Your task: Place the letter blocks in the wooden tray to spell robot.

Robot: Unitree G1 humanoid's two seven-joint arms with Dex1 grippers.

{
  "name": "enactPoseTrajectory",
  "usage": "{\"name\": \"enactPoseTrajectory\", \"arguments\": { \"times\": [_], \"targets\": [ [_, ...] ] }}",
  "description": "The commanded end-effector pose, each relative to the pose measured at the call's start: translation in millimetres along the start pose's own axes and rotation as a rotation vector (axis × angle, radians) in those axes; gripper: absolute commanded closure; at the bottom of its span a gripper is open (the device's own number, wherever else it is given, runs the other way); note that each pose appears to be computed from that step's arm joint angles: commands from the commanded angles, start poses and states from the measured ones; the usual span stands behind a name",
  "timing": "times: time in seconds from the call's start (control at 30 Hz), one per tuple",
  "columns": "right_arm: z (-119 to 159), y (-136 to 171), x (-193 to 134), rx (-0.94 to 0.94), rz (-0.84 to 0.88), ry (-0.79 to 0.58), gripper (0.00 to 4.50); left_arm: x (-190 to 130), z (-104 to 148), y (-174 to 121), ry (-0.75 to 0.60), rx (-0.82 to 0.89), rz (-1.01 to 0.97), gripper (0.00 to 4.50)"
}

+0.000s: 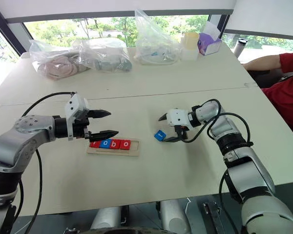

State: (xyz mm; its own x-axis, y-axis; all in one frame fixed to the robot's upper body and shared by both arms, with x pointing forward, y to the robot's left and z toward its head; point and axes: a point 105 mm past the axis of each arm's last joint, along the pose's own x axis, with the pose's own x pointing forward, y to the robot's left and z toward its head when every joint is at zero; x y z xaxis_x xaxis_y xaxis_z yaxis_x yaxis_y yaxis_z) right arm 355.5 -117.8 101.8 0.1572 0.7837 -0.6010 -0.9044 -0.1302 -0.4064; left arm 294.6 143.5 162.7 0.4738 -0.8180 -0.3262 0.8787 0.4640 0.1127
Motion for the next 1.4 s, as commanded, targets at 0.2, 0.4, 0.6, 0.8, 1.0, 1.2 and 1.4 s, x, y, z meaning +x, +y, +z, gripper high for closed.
{"name": "enactPoseTrajectory", "arguments": {
  "times": [0.2,0.4,0.6,0.8,1.0,1.2,1.4],
  "targets": [
    [3.2,-1.8,8.7,0.006,0.017,-0.017,0.02,-2.3,10.8,-0.2,-0.029,0.037,0.016,0.0],
    [2.9,5.1,7.5,0.059,0.058,-0.037,0.55,-1.7,11.2,0.5,-0.03,0.039,0.015,0.0],
    [15.3,7.2,6.5,0.157,0.071,-0.117,3.37,-3.8,10.2,3.8,-0.022,0.042,0.023,0.0],
    [43.3,-0.6,-4.9,0.263,0.007,-0.166,3.37,-14.1,4.6,11.4,0.014,0.045,0.048,0.0],
    [72.7,17.1,12.1,0.329,-0.046,-0.098,3.37,-20.2,1.2,12.1,0.038,0.033,0.042,0.0],
    [73.7,43.9,26.7,0.382,-0.074,-0.004,3.37,-20.9,2.2,11.6,0.038,0.029,0.036,0.0],
    [73.3,44.7,29.2,0.349,-0.102,0.03,3.37,-18.7,1.8,10.6,0.035,0.026,0.03,0.0]
  ]
}}
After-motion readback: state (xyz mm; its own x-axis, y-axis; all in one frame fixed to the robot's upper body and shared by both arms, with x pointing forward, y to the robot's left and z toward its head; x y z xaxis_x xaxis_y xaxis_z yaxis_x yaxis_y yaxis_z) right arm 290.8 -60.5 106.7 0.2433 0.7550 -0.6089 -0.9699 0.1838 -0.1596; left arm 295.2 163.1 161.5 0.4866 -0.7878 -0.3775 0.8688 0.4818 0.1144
